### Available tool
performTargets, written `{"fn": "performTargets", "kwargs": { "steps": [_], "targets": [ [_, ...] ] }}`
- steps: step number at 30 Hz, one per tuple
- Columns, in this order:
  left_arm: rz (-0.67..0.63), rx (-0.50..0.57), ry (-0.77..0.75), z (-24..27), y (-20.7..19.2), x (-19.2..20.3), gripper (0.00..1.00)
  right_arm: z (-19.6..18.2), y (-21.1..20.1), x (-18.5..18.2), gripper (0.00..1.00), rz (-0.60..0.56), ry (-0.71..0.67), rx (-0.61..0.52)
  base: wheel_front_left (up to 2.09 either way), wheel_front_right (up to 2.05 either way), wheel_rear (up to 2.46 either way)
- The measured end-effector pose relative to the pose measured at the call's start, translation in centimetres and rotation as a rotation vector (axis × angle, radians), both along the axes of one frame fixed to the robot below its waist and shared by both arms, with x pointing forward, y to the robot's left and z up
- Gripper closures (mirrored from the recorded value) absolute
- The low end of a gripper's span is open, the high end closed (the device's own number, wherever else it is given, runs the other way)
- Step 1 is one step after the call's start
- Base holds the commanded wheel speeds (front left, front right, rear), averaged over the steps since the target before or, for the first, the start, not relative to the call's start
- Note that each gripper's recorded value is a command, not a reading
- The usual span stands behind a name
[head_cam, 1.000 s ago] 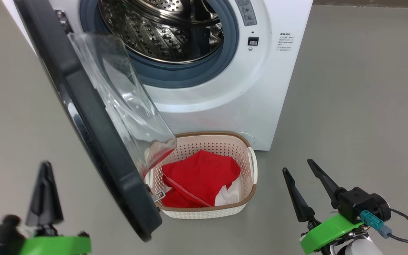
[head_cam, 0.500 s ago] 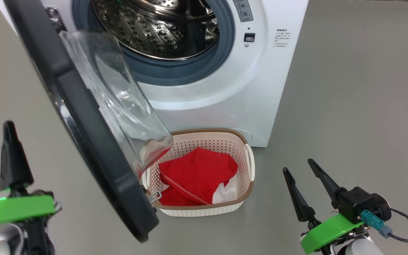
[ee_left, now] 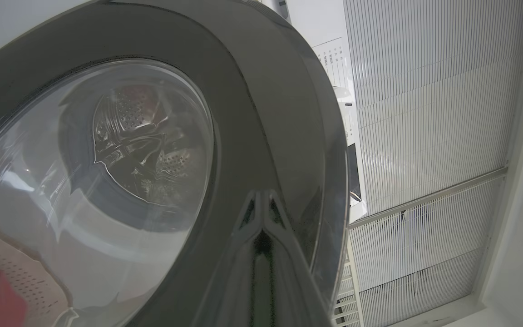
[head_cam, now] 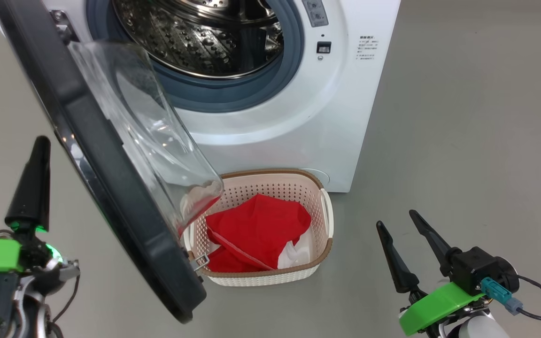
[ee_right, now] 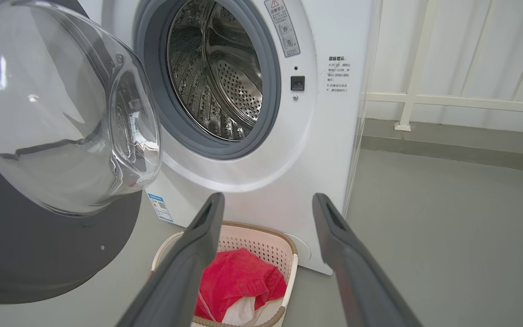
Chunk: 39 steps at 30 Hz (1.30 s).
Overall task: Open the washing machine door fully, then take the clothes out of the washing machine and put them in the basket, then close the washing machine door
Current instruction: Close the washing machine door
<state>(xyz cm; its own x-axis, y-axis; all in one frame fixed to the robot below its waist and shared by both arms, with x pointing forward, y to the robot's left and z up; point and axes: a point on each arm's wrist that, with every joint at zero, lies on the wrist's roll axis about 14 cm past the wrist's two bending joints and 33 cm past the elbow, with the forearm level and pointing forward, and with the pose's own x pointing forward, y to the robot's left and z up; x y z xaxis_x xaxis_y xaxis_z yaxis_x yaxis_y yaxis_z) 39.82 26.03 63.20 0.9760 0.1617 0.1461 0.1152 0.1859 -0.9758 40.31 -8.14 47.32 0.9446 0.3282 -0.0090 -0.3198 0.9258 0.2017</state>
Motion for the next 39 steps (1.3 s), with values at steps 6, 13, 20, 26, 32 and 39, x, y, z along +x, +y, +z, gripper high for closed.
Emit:
{"fn": "performTargets", "kwargs": {
  "steps": [6, 13, 20, 26, 32, 39],
  "targets": [
    [-0.089, -0.060, -0.023, 1.1, -1.3, 0.0, 1.00, -0.3, -0.2, 0.1, 0.00, -0.007, 0.007, 0.001, 0.00, 0.00, 0.00],
    [-0.144, -0.080, -0.023, 1.2, -2.4, 0.4, 1.00, -0.2, -0.6, 0.4, 0.00, -0.021, 0.006, 0.008, 0.00, 0.00, 0.00],
    [-0.216, -0.104, -0.009, 0.7, -4.3, 1.4, 1.00, -0.3, -1.7, 0.4, 0.00, -0.053, 0.009, 0.006, 0.00, 0.00, 0.00],
    [-0.275, -0.130, 0.000, 0.3, -5.9, 2.1, 1.00, -0.4, -3.1, 0.3, 0.00, -0.095, 0.018, 0.021, 0.00, 0.00, 0.00],
    [-0.317, -0.139, 0.029, -0.6, -7.4, 3.0, 1.00, -0.8, -3.6, 0.1, 0.00, -0.109, 0.029, 0.019, 0.00, 0.00, 0.00],
    [-0.347, -0.142, 0.017, -0.2, -8.8, 4.8, 1.00, -1.3, -4.1, 0.1, 0.00, -0.125, 0.044, 0.014, 0.00, 0.00, 0.00]
  ]
}}
